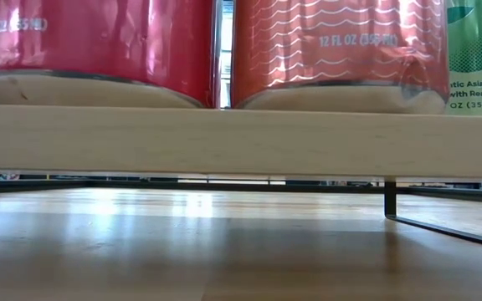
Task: Place canned beverage on shelf
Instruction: Return to Home Position
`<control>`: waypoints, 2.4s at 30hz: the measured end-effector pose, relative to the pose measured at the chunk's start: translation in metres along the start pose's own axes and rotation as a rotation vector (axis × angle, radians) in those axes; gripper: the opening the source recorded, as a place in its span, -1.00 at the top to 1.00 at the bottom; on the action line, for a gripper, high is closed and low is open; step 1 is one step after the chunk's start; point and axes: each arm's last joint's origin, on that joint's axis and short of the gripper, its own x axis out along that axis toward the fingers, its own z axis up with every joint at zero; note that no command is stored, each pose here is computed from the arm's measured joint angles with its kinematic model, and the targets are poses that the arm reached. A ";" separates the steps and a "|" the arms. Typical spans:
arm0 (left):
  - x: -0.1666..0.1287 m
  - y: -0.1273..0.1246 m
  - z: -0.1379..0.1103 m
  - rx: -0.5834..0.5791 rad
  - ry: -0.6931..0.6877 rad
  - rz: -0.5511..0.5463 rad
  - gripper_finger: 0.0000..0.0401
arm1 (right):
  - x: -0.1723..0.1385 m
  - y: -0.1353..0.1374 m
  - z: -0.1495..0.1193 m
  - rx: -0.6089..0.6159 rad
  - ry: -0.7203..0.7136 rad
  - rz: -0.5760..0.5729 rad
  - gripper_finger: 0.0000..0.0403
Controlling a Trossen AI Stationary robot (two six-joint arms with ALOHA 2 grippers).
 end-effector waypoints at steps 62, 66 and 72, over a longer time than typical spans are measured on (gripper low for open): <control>-0.053 0.042 -0.292 -0.185 -0.287 0.065 -0.77 | 0.007 -0.200 -0.234 -0.001 -0.969 0.309 -0.95; -0.041 0.046 -0.305 -0.188 -0.303 0.039 -0.77 | 0.030 -0.198 -0.243 -0.030 -0.970 0.290 -0.95; -0.033 0.049 -0.318 -0.190 -0.270 0.014 -0.77 | 0.061 -0.196 -0.258 -0.130 -1.018 0.312 -0.95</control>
